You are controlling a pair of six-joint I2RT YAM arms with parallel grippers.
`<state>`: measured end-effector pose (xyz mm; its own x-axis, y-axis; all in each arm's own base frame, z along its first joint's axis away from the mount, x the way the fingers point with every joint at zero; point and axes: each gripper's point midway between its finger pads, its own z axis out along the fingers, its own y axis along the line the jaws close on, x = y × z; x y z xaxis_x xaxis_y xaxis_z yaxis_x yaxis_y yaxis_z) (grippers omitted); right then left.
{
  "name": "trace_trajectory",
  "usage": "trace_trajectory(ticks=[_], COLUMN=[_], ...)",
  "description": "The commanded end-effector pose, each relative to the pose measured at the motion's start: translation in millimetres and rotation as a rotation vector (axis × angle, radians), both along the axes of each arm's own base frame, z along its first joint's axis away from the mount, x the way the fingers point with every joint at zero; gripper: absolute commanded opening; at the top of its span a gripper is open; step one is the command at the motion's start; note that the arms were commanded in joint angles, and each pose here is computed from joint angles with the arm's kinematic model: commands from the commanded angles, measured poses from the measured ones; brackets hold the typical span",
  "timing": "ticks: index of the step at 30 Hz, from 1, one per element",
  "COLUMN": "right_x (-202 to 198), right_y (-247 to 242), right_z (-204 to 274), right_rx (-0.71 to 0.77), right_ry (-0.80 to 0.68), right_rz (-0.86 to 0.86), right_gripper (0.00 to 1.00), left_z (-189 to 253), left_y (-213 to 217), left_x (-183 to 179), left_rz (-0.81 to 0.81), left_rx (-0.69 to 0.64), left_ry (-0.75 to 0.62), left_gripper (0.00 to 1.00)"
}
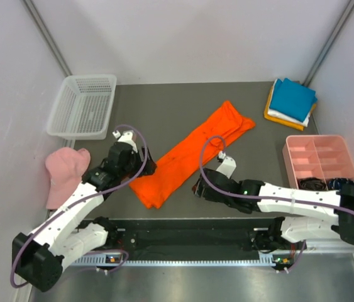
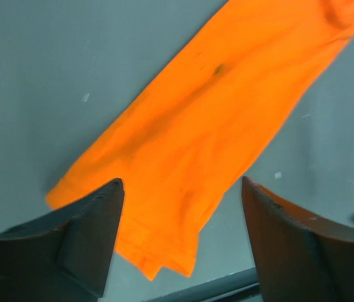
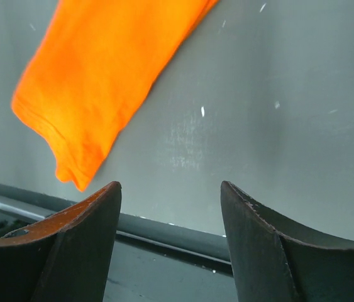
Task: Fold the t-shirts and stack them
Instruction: Rotate the tshirt 90 degrees
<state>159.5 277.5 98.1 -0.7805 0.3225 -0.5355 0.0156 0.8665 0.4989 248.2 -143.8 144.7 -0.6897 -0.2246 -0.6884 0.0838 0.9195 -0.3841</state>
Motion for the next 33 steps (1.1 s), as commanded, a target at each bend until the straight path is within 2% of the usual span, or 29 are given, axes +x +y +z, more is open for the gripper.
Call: trace_trajectory(ticks=[1, 4, 6, 9, 14, 18, 20, 22, 25, 29, 33], right_x=[9, 7, 5, 4, 8, 11, 11, 14, 15, 20, 37], right_y=[-21, -28, -32, -33, -32, -36, -37, -39, -42, -39, -44], right_z=[22, 25, 27, 30, 29, 26, 25, 25, 24, 21, 13], right_rx=[-0.005, -0.011, -0.018, -0.018, -0.018, -0.019, -0.011, -0.010, -0.011, -0.011, -0.061], right_ry=[-0.079, -0.087, -0.088, -0.102, -0.103, -0.101, -0.099, -0.099, -0.096, -0.100, -0.097], right_rz=[-0.066, -0.058, -0.050, -0.023, 0.017, 0.028, 0.032, 0.024, 0.024, 0.023, -0.062], right_gripper=[0.64, 0.65, 0.65, 0.66, 0.66, 0.66, 0.67, 0.67, 0.67, 0.67, 0.67], left_z=[-37, -37, -20, -3, 29, 18, 10, 7, -5, -22, -34], left_y=[24, 27, 19, 30, 43, 53, 55, 43, 48, 37, 34], left_x=[-10, -5, 4, 12, 24, 17, 15, 13, 16, 18, 20], left_rz=[0.093, 0.060, 0.010, -0.017, -0.043, -0.139, -0.155, -0.222, -0.218, -0.252, -0.244], left_rx=[0.106, 0.190, 0.205, 0.343, 0.458, 0.561, 0.578, 0.536, 0.579, 0.553, 0.559], left_ry=[0.121, 0.160, 0.164, 0.219, 0.182, 0.246, 0.256, 0.259, 0.298, 0.355, 0.416], left_gripper=[0.73, 0.71, 0.69, 0.64, 0.67, 0.67, 0.66, 0.65, 0.63, 0.63, 0.62])
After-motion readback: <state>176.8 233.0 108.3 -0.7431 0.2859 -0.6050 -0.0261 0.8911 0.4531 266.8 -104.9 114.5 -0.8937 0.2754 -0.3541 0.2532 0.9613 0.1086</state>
